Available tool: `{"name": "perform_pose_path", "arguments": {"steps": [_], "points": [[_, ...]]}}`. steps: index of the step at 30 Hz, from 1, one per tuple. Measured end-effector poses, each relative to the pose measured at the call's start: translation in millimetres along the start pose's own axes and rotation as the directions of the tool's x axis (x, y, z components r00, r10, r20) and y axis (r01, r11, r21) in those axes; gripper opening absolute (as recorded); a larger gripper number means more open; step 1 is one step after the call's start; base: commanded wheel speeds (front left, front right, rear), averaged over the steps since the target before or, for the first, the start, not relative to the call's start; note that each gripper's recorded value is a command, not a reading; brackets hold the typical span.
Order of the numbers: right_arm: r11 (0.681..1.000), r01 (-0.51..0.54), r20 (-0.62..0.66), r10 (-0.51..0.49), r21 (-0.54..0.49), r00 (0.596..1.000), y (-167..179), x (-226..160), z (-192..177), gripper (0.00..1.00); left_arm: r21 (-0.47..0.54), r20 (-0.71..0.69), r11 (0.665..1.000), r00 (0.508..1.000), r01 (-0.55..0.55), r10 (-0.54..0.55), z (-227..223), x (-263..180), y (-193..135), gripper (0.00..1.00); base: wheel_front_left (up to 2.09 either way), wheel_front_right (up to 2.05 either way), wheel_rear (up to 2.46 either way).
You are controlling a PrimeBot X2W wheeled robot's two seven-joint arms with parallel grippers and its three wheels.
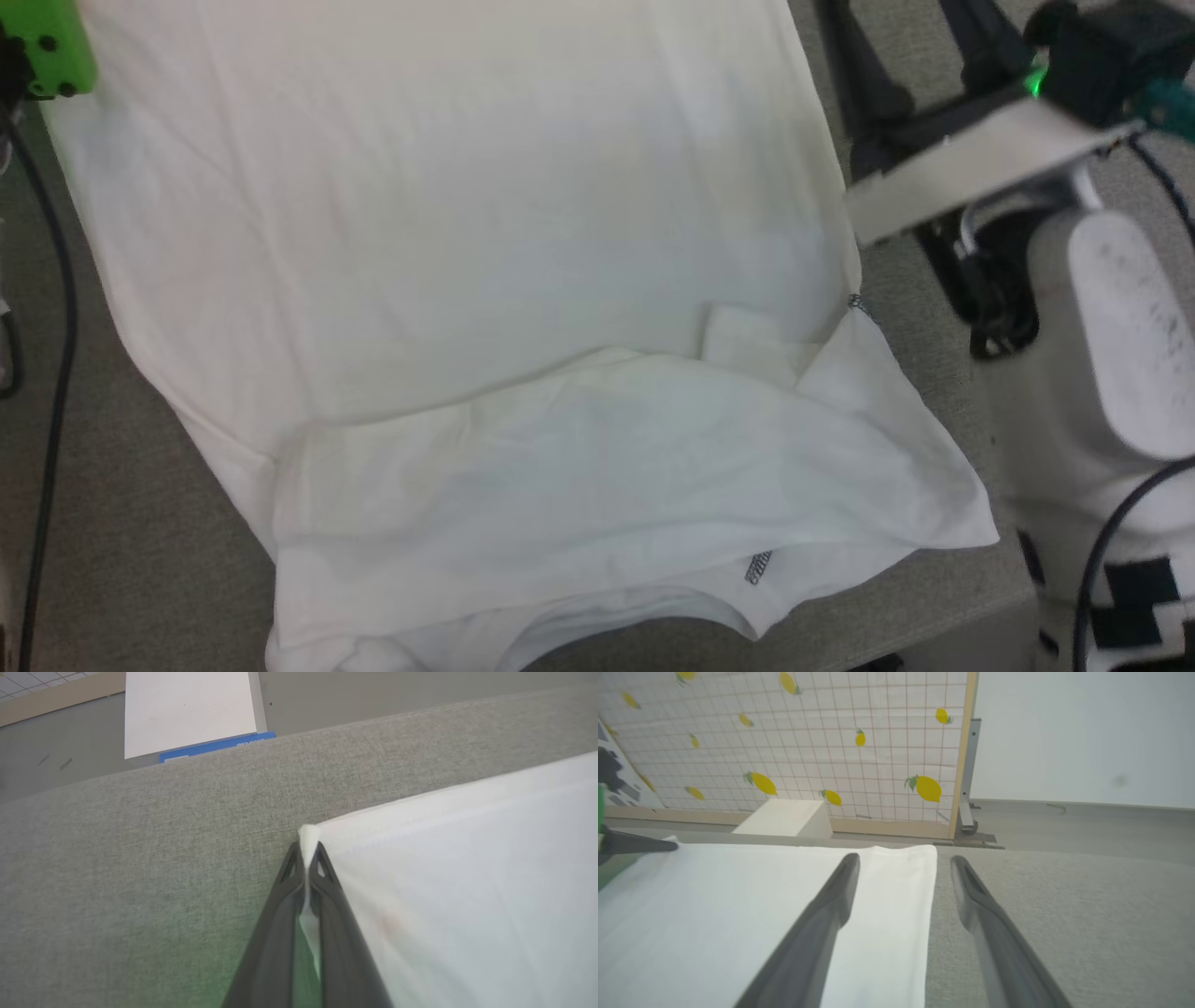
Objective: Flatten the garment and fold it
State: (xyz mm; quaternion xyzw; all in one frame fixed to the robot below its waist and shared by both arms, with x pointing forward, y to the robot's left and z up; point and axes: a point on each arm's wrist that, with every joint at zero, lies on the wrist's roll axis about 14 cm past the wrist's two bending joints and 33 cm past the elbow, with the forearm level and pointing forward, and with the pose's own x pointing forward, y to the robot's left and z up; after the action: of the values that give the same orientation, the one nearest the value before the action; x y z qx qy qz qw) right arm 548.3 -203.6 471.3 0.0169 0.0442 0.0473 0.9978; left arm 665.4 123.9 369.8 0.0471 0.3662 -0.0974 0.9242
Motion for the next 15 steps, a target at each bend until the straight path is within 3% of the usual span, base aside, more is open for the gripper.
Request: {"name": "perform_pose_path", "arguments": {"steps": [6, 15], "points": [[0.999, 0.032, -0.176, -0.027, 0.025, 0.984, -14.8, 64.2, -4.0, 1.00, 0.017, 0.036, 0.999, 0.999, 0.041, -0.042, 0.2, -6.5, -7.7, 0.00, 0.00, 0.00, 0.00], [0.993, 0.104, -0.451, -0.071, 0.049, 0.890, -28.8, 112.5, -40.1, 1.00, 0.059, 0.088, 0.996, 0.993, 0.071, -0.076, 5.0, -12.4, -9.1, 0.00, 0.00, 0.00, 0.00]]}}
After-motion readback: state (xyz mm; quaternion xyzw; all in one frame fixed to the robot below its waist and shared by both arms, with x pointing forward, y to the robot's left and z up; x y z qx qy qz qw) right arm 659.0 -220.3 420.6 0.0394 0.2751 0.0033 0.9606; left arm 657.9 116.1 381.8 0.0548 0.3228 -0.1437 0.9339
